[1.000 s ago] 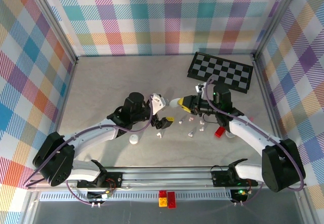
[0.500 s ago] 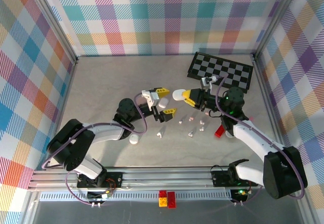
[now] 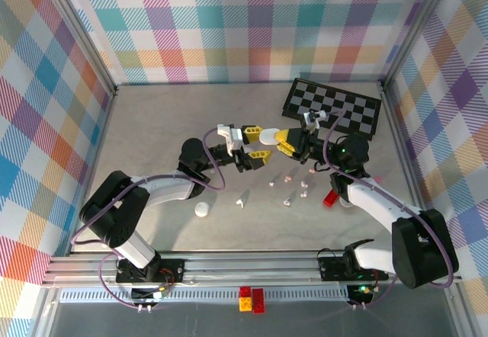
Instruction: Insert the wireless bluetooth earbuds into the charging case
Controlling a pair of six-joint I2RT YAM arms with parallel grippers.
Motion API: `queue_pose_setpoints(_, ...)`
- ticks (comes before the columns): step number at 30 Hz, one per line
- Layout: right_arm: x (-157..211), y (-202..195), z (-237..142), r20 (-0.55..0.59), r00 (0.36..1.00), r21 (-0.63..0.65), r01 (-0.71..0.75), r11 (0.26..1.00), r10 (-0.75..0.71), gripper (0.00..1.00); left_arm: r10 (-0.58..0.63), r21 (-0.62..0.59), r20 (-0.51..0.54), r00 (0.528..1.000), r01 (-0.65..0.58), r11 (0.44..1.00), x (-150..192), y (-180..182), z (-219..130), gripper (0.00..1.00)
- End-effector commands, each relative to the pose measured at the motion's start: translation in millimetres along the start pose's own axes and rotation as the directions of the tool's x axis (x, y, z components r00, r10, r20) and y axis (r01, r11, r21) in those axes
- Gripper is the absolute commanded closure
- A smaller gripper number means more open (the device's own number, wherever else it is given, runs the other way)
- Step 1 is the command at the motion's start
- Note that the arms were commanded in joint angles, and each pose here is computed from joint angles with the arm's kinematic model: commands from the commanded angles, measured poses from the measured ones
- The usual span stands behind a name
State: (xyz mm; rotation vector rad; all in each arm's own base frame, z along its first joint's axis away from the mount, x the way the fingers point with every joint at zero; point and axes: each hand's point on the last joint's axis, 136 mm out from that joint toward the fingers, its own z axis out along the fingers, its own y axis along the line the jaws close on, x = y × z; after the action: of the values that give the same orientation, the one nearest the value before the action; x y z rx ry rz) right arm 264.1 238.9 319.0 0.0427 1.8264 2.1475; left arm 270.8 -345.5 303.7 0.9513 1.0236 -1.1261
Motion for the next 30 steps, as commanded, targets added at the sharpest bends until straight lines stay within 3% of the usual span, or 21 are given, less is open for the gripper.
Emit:
queue_pose_setpoints(1,0.1,9.2,-1.6,0.001,0.999,-0.040,0.033,0.999,-0.033,0.86,0.039,0.052,0.054,0.998,-0.042,0.998,-18.7,-4.4,5.1,0.43)
queue_pose_setpoints(30,-0.8,-7.7,-1.1,-0.003,1.000,0.002,-0.010,1.000,0.010,0.89,0.055,0.092,0.058,0.997,-0.060,0.994,-17.9,-8.5,13.4,0.53)
